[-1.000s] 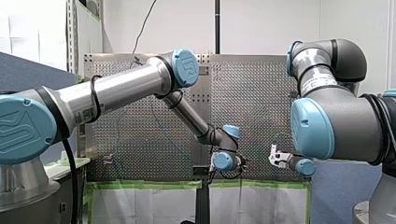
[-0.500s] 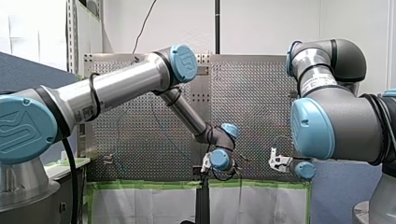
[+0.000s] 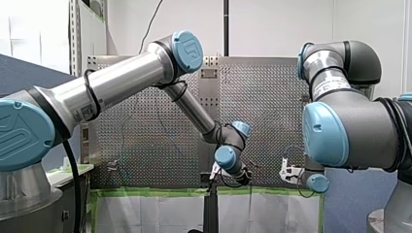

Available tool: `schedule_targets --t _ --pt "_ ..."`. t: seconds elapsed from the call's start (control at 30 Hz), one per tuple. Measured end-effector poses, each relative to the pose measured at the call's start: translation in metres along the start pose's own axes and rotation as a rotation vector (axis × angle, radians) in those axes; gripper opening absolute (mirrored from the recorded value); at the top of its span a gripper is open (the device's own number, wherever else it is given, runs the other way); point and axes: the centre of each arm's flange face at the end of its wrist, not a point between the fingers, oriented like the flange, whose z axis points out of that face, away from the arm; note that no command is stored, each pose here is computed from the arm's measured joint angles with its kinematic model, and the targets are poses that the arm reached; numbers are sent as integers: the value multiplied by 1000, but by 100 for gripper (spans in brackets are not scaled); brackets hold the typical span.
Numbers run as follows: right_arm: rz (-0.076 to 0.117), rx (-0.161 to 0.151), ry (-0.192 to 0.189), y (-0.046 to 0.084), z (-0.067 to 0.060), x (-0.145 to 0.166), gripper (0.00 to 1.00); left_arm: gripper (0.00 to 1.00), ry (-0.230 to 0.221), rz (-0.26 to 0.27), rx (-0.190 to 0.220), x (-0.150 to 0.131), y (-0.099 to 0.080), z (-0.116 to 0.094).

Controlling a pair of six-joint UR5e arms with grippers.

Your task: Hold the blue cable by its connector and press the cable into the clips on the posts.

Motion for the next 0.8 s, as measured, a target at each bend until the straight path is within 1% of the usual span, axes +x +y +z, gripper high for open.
schedule_targets --t 0.07,0.13,0.27,0.4,0.47,0.57,0.7,0.8 --pt "2 0 2 -1 -4 -2 0 100 9 -10 19 -3 -6 -6" --pt "4 2 6 -2 -9 -5 0 100 10 -25 23 -12 -9 -12" --pt "2 7 23 -5 -13 -6 0 100 5 -49 3 -31 -9 -19" --pt "-2 13 47 -6 -12 -5 0 100 2 -57 -13 -46 -7 -18" --pt "-1 15 55 -6 -11 -4 0 100 2 -56 -17 -55 -6 -17" --pt "7 17 67 -6 -10 -3 0 100 2 -55 -19 -67 -6 -17" --pt "24 22 85 -7 -9 -1 0 100 2 -58 -24 -80 -4 -15" --pt "29 26 92 -9 -8 0 0 100 2 -62 -36 -91 0 -14"
